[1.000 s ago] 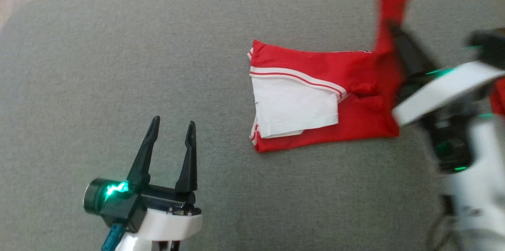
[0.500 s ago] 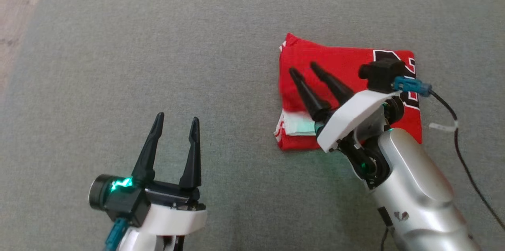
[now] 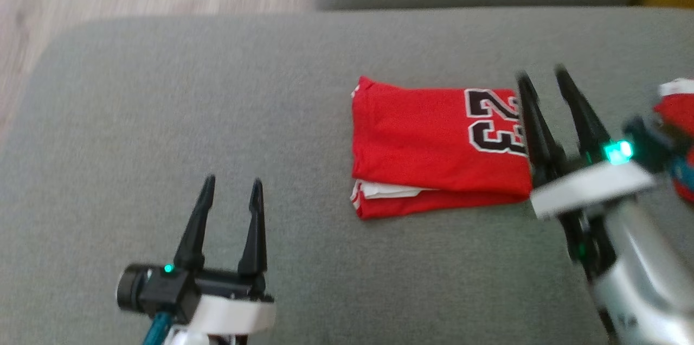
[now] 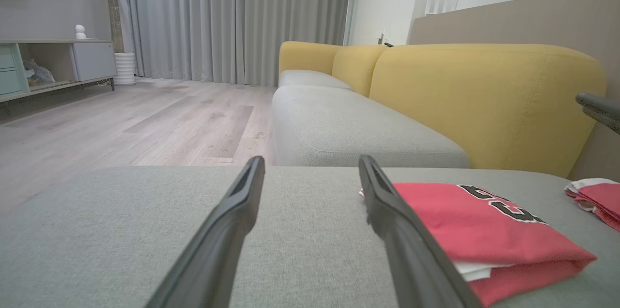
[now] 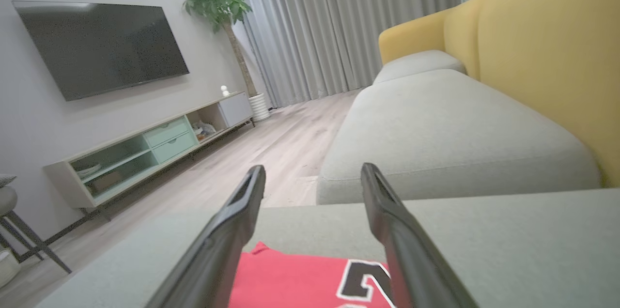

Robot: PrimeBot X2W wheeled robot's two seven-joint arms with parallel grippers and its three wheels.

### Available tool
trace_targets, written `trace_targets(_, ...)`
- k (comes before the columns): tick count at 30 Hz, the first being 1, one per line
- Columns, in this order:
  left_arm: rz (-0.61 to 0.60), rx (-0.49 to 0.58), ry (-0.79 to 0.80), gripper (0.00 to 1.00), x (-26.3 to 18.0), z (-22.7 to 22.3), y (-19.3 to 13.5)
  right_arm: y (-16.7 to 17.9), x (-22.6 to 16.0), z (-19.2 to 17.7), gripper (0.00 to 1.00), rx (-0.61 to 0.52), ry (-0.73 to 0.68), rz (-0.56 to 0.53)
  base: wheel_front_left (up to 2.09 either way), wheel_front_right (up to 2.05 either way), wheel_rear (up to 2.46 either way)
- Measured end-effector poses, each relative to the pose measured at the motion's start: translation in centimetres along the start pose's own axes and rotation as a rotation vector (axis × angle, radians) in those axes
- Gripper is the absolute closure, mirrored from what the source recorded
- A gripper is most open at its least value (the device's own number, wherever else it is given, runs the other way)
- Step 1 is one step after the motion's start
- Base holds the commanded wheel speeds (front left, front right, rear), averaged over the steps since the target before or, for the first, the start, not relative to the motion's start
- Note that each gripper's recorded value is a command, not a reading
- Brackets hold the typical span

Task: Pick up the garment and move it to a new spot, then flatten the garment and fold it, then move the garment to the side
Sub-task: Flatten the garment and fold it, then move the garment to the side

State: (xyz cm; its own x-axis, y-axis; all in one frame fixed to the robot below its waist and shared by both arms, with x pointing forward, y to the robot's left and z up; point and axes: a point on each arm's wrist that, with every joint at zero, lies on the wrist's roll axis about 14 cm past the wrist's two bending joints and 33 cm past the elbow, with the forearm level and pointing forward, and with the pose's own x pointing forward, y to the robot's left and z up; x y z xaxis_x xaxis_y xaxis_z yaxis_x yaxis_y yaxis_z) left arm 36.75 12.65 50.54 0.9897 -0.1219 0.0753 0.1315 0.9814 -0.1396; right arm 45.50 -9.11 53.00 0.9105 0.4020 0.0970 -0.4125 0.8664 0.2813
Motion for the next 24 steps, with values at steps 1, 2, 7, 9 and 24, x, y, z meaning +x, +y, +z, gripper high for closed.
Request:
trace_targets(1, -0.002, -0.001, 0.005, 0.00, -0.3, -0.1, -0.1, -0.7, -1.1, -0.1, 0.00, -0.008, -0.003, -0.025, 0.00, 0.00, 0.00)
trace_targets(2, -0.004, -0.001, 0.010, 0.00, -0.7, -0.3, -0.2, -1.2, -2.4, -0.5, 0.00, -0.014, 0.003, -0.049, 0.00, 0.00, 0.00)
trace_targets(7, 0.005, -0.006, 0.005, 0.00, -2.4, 0.0, -0.3, -2.6, -8.2, -3.1, 0.00, -0.062, 0.080, -0.132, 0.00, 0.00, 0.00)
trace_targets(9, 0.013, 0.010, 0.005, 0.00, -3.0, 0.0, -0.1, -2.3, -9.8, -3.2, 0.00, -0.082, 0.080, -0.144, 0.00, 0.00, 0.00)
trace_targets(24, 0.061, 0.063, 0.049, 0.00, -6.1, -1.4, 1.3, -0.1, -14.5, -5.3, 0.00, -0.089, 0.102, -0.192, 0.00, 0.00, 0.00)
